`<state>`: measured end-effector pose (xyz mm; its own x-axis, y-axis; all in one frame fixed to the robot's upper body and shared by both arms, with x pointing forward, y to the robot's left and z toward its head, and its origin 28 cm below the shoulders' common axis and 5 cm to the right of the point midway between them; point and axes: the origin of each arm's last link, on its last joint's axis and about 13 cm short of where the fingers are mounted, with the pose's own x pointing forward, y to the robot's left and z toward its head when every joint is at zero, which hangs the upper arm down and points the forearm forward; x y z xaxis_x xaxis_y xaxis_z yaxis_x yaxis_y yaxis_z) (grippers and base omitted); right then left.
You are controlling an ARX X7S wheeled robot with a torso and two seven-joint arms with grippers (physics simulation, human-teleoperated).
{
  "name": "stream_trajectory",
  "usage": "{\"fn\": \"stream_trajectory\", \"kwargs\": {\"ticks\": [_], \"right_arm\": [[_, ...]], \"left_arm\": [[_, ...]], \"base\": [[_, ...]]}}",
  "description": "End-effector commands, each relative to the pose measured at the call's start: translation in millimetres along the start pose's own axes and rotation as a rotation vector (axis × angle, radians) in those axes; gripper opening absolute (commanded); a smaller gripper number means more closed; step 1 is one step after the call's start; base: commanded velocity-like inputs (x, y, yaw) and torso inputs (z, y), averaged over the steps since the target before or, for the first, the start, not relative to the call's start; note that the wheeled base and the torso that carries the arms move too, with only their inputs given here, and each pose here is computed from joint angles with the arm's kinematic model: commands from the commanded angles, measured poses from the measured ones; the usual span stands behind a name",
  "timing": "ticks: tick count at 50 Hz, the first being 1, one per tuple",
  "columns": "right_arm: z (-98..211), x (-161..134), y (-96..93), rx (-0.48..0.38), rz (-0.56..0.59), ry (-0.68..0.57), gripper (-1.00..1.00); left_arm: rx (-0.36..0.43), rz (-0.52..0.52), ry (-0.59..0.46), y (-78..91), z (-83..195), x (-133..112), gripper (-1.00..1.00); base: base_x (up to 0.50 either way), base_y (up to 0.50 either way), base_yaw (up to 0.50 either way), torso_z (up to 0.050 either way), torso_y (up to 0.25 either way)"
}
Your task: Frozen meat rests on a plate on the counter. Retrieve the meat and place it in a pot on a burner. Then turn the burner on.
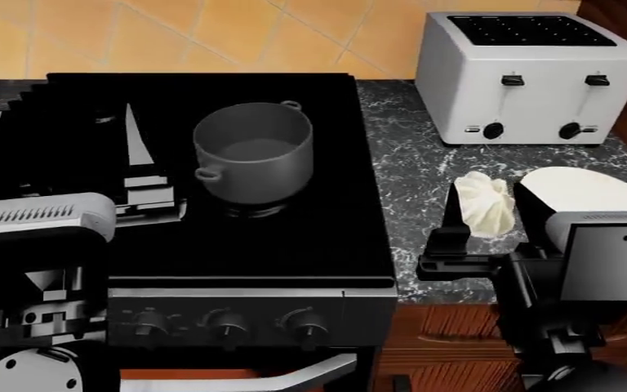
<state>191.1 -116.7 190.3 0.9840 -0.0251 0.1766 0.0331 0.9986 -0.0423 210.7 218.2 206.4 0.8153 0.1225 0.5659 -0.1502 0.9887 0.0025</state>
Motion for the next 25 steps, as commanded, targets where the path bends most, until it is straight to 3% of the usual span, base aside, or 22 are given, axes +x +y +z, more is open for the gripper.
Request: {"fn": "stream_trajectory", "kwargs": {"ticks": [1, 25], "right_arm": [[1.8, -0.3, -1.0, -0.019, 0.006, -0.017, -1.00], [3.3, -1.6, -0.9, -0.023, 0.004, -0.024, -1.00]], "left_arm": [[0.001, 0.001, 0.000, 0.0, 0.2, 0.4, 1.00], [0.001, 0.002, -0.001, 0.5, 0.1, 0.5, 1.00]], "base": [[0.00, 0.50, 0.00, 0.000, 0.000], [0.00, 0.50, 0.00, 0.000, 0.000]]}}
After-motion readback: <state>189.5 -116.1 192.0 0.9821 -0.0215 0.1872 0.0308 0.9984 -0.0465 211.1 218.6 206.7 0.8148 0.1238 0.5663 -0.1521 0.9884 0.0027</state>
